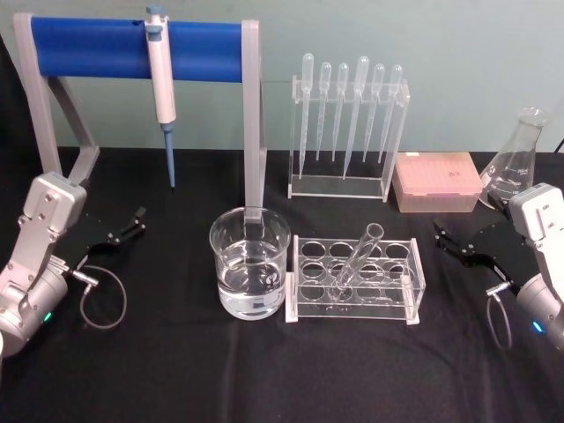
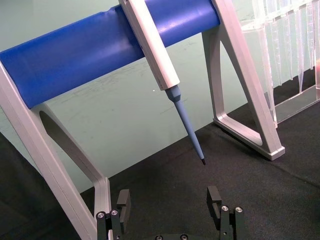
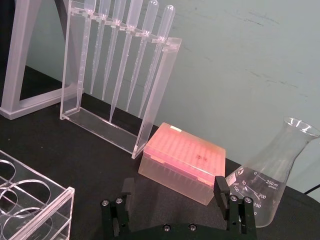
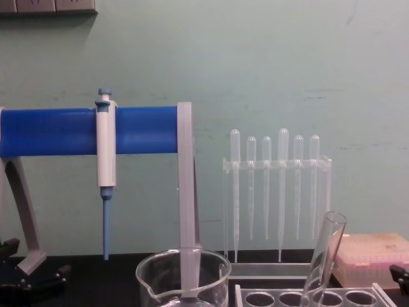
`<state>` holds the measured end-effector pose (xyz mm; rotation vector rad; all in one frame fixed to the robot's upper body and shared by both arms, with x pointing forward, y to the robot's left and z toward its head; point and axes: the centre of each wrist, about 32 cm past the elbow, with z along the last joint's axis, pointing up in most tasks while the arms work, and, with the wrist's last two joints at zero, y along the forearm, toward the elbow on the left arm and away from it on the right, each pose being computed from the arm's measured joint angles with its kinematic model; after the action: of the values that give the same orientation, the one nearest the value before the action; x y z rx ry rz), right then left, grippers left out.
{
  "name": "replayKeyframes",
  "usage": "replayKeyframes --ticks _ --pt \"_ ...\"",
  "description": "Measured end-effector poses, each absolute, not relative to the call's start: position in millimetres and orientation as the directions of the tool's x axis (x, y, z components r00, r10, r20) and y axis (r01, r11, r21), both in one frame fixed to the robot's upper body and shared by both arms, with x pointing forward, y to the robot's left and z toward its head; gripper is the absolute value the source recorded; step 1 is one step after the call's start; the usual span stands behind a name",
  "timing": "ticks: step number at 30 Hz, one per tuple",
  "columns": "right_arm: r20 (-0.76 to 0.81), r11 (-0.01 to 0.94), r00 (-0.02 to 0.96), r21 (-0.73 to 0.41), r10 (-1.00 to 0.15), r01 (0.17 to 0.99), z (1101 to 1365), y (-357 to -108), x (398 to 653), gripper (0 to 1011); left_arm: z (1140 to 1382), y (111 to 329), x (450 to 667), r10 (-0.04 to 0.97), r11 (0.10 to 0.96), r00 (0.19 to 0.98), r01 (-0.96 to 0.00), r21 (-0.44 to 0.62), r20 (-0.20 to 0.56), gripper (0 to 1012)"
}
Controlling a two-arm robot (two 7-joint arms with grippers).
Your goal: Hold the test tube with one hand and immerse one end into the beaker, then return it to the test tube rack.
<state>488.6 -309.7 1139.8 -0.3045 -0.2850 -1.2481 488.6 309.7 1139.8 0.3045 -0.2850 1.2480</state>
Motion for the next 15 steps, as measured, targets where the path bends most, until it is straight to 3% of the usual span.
replayKeyframes --ticks 15 --pt "0.374 0.287 0.292 -0.07 -0.88 0.955 1139.8 -309.7 488.6 1003 1139.8 309.7 488.6 0.88 0.287 0.292 -0.955 0.07 0.374 1000"
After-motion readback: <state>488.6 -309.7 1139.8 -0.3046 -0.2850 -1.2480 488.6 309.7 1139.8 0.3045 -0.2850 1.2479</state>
